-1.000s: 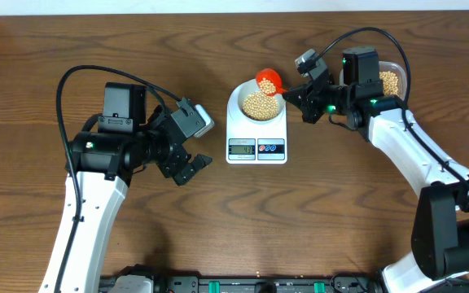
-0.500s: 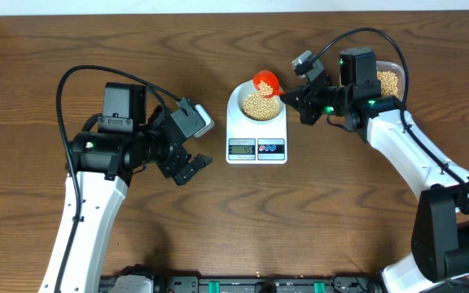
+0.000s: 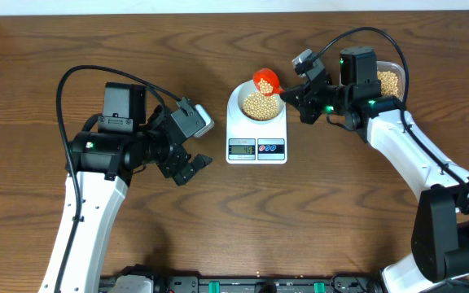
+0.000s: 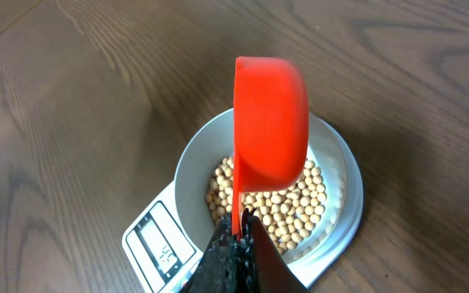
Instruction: Scoop item into bowl and weigh 50g on scale
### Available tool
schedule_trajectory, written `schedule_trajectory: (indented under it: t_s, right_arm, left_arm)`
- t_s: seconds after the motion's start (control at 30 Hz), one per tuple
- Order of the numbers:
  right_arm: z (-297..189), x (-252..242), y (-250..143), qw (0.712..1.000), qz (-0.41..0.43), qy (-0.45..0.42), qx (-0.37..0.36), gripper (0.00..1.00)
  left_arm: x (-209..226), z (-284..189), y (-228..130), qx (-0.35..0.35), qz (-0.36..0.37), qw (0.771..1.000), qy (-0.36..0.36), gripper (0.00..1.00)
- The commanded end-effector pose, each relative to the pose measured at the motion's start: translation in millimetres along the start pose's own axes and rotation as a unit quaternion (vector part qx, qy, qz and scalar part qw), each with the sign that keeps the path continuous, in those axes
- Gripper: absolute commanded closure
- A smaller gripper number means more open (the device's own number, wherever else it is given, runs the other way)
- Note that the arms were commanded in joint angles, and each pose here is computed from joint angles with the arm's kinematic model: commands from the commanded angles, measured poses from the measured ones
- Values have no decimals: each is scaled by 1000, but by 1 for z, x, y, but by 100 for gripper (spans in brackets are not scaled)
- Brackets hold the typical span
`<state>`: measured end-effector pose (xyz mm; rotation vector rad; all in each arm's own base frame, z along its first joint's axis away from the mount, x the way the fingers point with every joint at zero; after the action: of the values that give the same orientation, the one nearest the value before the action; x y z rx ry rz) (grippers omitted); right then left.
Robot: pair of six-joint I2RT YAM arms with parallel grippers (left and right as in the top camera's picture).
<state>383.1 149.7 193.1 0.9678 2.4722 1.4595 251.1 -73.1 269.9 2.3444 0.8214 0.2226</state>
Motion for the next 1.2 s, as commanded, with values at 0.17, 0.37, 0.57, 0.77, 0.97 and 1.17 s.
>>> schedule_trajectory:
  t_s: [0.17,0.37,0.57,0.77,0.97,1.17]
  right_arm:
    - [-9,9,10,1000,-21,6,-16,99]
    - [-10,5,7,999,-22,-26,0,99]
    - [-12,8,9,1000,-22,-19,-1,99]
    - [-12,8,7,999,-28,-24,3,99]
    - [-13,13,12,999,-45,-6,-10,99]
    - [-12,13,11,999,-43,-7,-6,99]
  left_arm:
    - [0,-7,4,-9,2,1000,10,2]
    - [0,-7,4,-9,2,1000,10,2]
    - [0,-7,4,-9,2,1000,10,2]
    - [0,-7,4,-9,2,1000,10,2]
    - [0,-7,4,-9,2,1000,10,2]
    - [0,-7,4,-9,2,1000,10,2]
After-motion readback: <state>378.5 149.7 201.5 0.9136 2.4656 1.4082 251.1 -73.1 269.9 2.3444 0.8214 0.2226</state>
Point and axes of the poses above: each gripper's point midway between its finger pads, its own z axis out along the fingers, its own x axis along the line the jaws close on, y = z × x, the point moved 8 cm from there along -z, back along the fingers, and after that the axes turned 5 degrees about -z, right-handed, at the moved point
